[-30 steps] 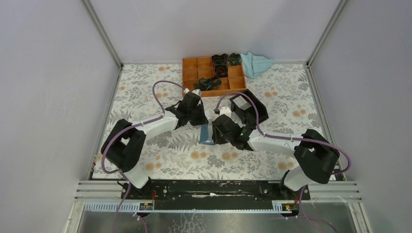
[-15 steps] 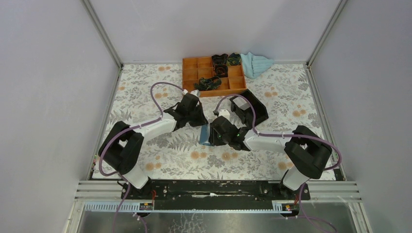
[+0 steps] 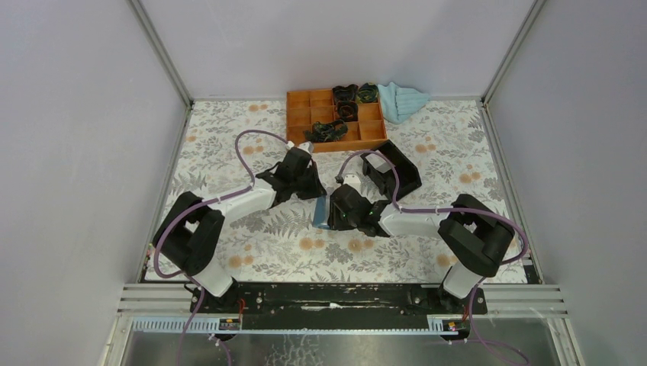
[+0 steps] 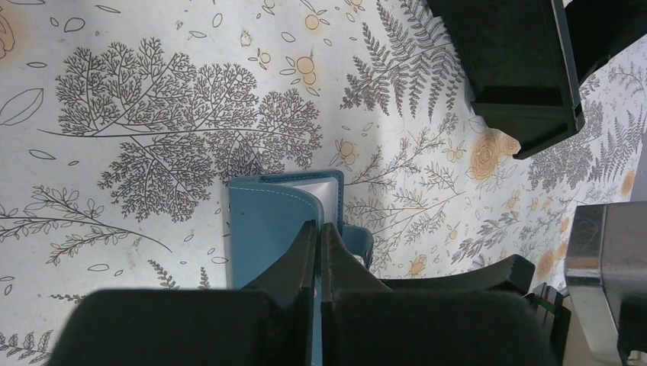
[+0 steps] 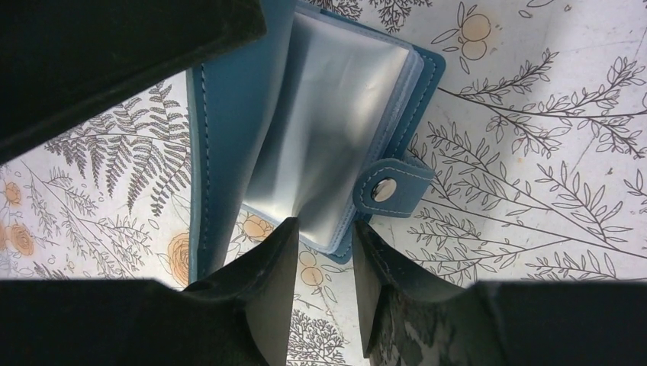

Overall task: Put the credit cards into the card holder
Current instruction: Open the card holder at the center of the board.

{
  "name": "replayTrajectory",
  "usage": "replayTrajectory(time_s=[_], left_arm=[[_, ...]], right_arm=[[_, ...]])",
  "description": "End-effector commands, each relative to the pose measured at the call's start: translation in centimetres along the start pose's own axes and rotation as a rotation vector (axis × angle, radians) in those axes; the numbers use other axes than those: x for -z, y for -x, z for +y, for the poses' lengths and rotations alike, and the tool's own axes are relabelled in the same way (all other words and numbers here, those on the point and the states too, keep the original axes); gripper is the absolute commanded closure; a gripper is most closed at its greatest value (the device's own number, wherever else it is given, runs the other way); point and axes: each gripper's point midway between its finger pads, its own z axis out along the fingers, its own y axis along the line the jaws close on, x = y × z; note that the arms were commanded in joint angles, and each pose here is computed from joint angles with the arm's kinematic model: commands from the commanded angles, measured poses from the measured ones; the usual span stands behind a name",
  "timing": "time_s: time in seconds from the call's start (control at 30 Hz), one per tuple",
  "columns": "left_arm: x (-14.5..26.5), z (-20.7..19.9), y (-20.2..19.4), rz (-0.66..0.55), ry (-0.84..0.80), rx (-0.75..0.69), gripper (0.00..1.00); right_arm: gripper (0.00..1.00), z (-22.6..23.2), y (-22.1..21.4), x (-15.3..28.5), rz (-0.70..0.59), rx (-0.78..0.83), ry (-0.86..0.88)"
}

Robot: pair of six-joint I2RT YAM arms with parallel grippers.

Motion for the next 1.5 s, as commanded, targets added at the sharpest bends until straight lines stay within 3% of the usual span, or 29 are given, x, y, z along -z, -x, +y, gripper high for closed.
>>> replayTrajectory(time_s=[0.0,0.4,0.5,0.6,0.67,1.27,1.4,1.47], left_arm=[[0.5,-0.8,0.4,-0.027,-0.042,-0.005,1.00],[0.6,-0.5,0.3,-0.026,-0.045,-0.001,1.00],[0.6,-0.5,0.3,-0.026,-0.044,-0.001,1.00],[0.7,-0.4,0.4,-0.030,-0.041,-0.001,1.00],[0.8,-0.5,0.7,-0.039,-0.046,0.003,1.00],[-0.9,-1.7,3.6,-0.059,-0.139,0.110,1.00],[-0.8,-1.5,4.6,-0.107,-0.116,0.146,1.00],[-0.8,-1.4,5.2,-0.135,-0.109,0.168,1.00]], right_arm=[[0.61,0.5,1.4,-0.2,-0.055,-0.039,0.014],[0.72,0.7,1.1,-0.9,-0.033,-0.044,0.023],[0.81,0.7,1.2,-1.0,-0.034,-0.047,0.024],[0.98,0.4,1.6,-0.9,-0.042,-0.047,0.017],[1.00,0.0,2.1,-0.9,-0.047,-0.050,0.011],[0.99,-3.8,9.8,1.6,-0.149,-0.018,-0.057],[0.72,-4.1,11.8,3.0,-0.172,0.044,-0.087],[0.63,-4.1,12.9,3.7,-0.179,0.075,-0.103]])
